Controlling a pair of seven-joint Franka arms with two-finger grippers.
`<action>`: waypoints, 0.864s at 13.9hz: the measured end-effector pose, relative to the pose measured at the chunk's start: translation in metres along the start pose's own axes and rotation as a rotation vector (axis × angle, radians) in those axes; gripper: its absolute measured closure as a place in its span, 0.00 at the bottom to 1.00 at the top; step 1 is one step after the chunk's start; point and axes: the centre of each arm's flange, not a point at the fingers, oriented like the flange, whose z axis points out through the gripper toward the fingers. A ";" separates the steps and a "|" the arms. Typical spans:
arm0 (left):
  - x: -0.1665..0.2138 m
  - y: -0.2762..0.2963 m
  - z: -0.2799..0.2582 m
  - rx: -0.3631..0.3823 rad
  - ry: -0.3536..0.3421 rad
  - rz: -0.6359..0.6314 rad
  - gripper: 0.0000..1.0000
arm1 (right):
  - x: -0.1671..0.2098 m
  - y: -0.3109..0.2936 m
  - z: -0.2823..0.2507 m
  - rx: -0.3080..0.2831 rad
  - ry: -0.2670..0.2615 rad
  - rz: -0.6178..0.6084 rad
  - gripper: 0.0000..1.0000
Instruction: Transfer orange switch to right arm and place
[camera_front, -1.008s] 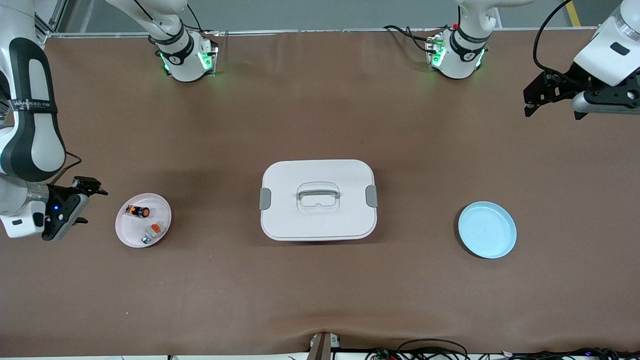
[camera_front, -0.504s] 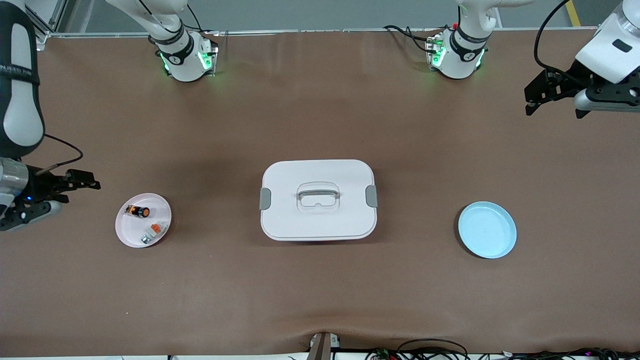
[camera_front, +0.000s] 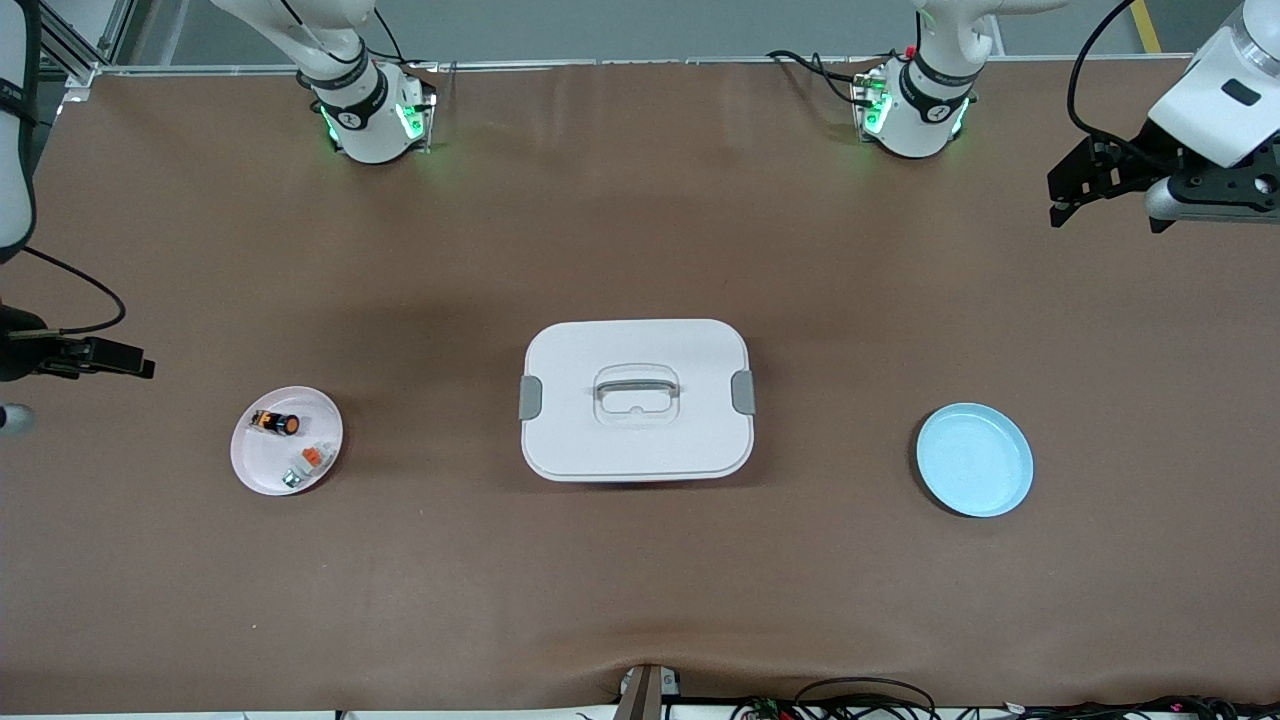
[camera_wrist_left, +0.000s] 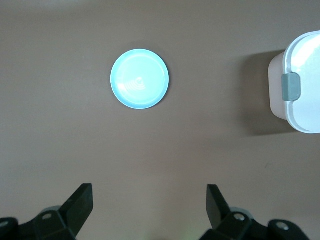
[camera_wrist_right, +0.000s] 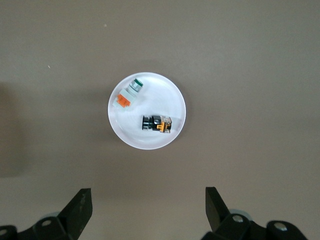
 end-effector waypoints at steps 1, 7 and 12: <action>0.000 0.000 0.000 0.000 0.000 0.000 0.00 | -0.001 -0.008 -0.008 0.002 -0.005 -0.003 0.00; 0.000 0.000 -0.010 -0.001 0.021 -0.001 0.00 | -0.008 -0.040 -0.047 0.001 -0.011 0.118 0.00; 0.000 -0.007 -0.014 -0.001 0.029 -0.012 0.00 | -0.037 -0.036 -0.103 -0.005 0.078 0.135 0.00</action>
